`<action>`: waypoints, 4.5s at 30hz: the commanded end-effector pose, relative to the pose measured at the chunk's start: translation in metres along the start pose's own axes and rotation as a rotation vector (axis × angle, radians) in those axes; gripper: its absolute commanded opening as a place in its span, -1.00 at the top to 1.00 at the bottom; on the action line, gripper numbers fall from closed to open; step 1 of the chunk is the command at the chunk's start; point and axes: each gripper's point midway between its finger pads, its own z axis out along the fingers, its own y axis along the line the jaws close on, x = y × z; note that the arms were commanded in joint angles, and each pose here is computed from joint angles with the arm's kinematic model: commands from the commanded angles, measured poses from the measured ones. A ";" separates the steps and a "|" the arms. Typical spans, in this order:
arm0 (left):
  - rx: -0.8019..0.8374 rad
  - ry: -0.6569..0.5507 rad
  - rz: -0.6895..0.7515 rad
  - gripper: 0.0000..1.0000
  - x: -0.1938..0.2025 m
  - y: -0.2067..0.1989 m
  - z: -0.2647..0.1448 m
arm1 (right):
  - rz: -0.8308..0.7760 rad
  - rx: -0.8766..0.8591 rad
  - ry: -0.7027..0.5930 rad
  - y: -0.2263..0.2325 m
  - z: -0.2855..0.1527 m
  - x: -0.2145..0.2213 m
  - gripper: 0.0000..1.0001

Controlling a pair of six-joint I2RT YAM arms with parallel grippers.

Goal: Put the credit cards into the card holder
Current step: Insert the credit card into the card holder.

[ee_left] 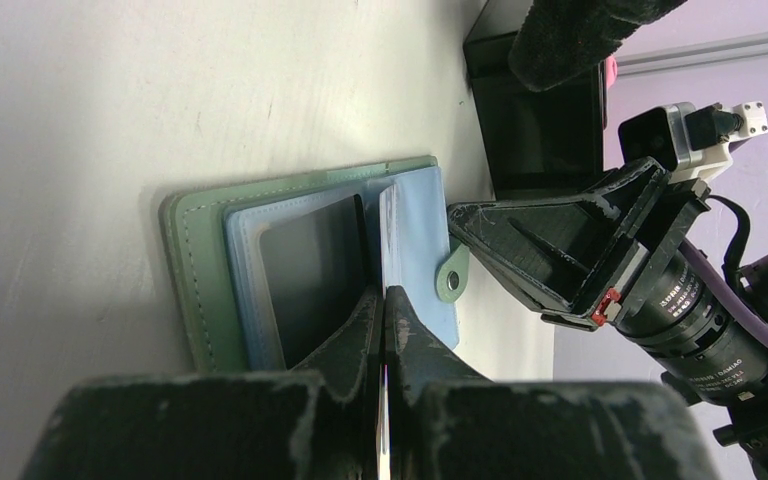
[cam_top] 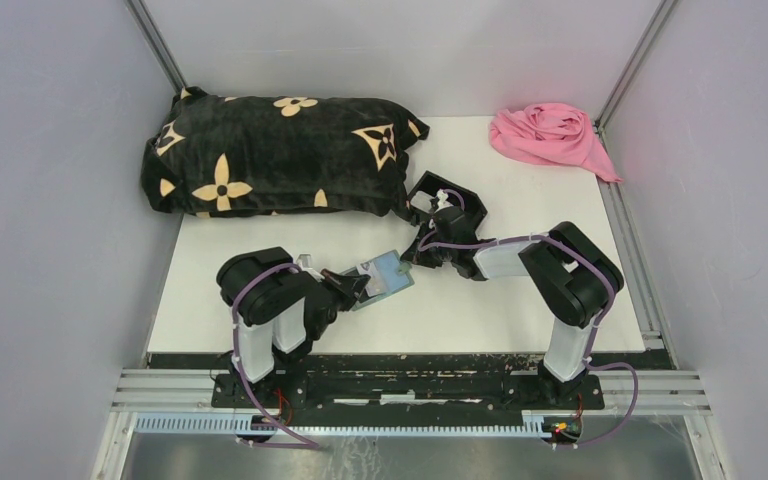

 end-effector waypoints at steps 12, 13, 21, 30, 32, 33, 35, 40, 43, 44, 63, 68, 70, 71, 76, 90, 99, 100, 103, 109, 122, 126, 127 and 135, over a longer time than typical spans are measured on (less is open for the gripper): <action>0.082 -0.153 -0.071 0.94 -0.023 -0.023 0.000 | 0.020 0.265 0.197 -0.076 -0.005 0.072 0.98; 0.077 -0.157 -0.073 0.94 -0.023 -0.021 0.000 | 0.022 0.266 0.197 -0.076 -0.005 0.072 0.98; 0.074 -0.186 -0.086 0.94 -0.023 -0.022 0.002 | 0.024 0.276 0.201 -0.079 -0.005 0.076 0.98; 0.058 -0.225 -0.113 0.94 -0.025 -0.019 0.004 | 0.024 0.281 0.203 -0.079 -0.006 0.080 0.98; 0.054 -0.228 -0.118 0.94 -0.024 -0.018 0.005 | 0.022 0.283 0.205 -0.079 -0.006 0.082 0.98; 0.052 -0.230 -0.121 0.94 -0.024 -0.017 0.005 | 0.023 0.285 0.204 -0.080 -0.006 0.082 0.98; 0.054 -0.232 -0.124 0.94 -0.023 -0.018 0.006 | 0.022 0.288 0.206 -0.081 -0.007 0.083 0.98; 0.070 -0.226 -0.127 0.94 -0.017 -0.023 0.009 | 0.019 0.291 0.209 -0.081 -0.007 0.085 0.98; 0.080 -0.221 -0.126 0.94 -0.013 -0.027 0.011 | 0.017 0.292 0.211 -0.080 -0.007 0.086 0.98; 0.083 -0.219 -0.127 0.94 -0.012 -0.028 0.012 | 0.016 0.293 0.211 -0.080 -0.007 0.087 0.98; 0.054 -0.199 -0.094 0.51 0.002 -0.016 0.016 | 0.001 0.290 0.224 -0.075 -0.007 0.092 0.98; 0.042 -0.176 -0.079 0.40 0.008 -0.012 0.019 | -0.003 0.285 0.224 -0.071 -0.007 0.092 0.98; 0.026 -0.164 -0.067 0.36 0.011 -0.009 0.019 | -0.004 0.281 0.223 -0.069 -0.007 0.091 0.98; 0.008 -0.158 -0.054 0.34 0.012 -0.005 0.020 | -0.005 0.279 0.223 -0.068 -0.007 0.090 0.98; -0.073 -0.127 0.001 0.22 0.018 0.008 0.019 | -0.016 0.277 0.226 -0.065 -0.008 0.089 0.98; -0.316 0.027 0.260 -0.32 0.036 0.039 0.014 | -0.079 0.303 0.200 -0.058 -0.017 0.075 0.76; -0.420 0.066 0.348 -0.45 0.036 0.052 0.007 | -0.115 0.318 0.193 -0.056 -0.022 0.068 0.62; -0.430 0.065 0.352 -0.47 0.035 0.054 0.005 | -0.117 0.318 0.194 -0.056 -0.022 0.067 0.62; -0.462 0.074 0.385 -0.53 0.033 0.057 0.003 | -0.121 0.318 0.189 -0.054 -0.022 0.065 0.61; -0.500 0.068 0.410 -0.55 0.026 0.062 -0.007 | -0.131 0.327 0.175 -0.054 -0.025 0.060 0.61; -0.478 -0.011 0.450 -0.59 0.002 0.035 -0.009 | -0.131 0.323 0.169 -0.051 -0.026 0.058 0.60; -0.462 -0.025 0.451 -0.62 -0.002 0.026 -0.009 | -0.131 0.323 0.170 -0.051 -0.025 0.057 0.60; -0.457 -0.030 0.451 -0.63 -0.003 0.024 -0.009 | -0.131 0.322 0.170 -0.050 -0.025 0.057 0.60; -0.414 -0.052 0.448 -0.65 -0.007 0.006 -0.004 | -0.142 0.320 0.160 -0.048 -0.028 0.054 0.59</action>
